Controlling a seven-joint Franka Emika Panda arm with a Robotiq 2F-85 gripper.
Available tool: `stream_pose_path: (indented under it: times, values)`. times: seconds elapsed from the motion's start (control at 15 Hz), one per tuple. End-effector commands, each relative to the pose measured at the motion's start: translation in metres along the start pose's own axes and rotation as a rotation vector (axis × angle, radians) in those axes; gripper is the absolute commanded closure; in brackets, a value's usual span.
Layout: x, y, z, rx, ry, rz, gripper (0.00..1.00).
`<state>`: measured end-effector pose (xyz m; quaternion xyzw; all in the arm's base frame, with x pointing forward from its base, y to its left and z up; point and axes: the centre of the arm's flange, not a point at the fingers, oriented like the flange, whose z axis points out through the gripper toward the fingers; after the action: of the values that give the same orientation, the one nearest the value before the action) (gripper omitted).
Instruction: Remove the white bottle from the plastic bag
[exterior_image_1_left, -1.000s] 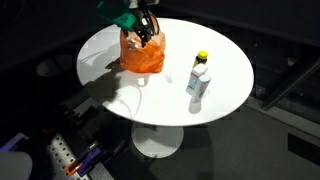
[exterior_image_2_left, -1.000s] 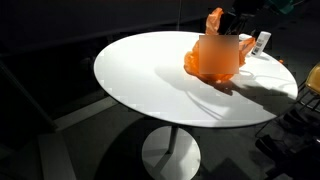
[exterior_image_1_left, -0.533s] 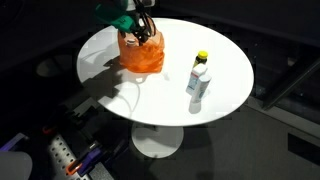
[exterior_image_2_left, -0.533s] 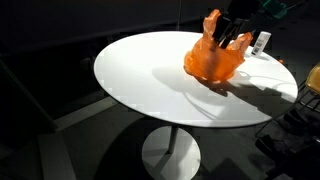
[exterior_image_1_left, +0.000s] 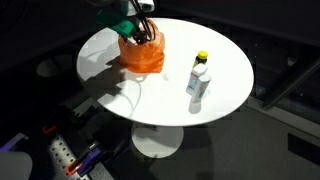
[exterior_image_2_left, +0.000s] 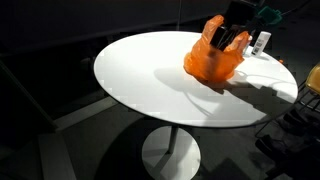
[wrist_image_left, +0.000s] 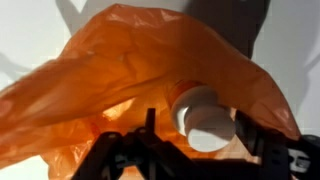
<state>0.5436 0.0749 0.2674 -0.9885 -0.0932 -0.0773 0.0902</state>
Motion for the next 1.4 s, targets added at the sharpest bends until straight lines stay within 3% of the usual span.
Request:
stream_pose_path:
  times: [0.0, 0.13, 0.33, 1.07, 1.33]
  values:
    - [0.009, -0.001, -0.009, -0.020, 0.012, 0.000, 0.51]
    - [0.009, -0.003, -0.016, -0.032, 0.014, -0.011, 0.67]
    - [0.012, -0.005, -0.037, -0.062, 0.031, -0.021, 0.81]
    - [0.001, 0.016, -0.133, -0.166, 0.086, -0.002, 0.81]
    - [-0.017, 0.023, -0.166, -0.158, 0.083, 0.012, 0.81]
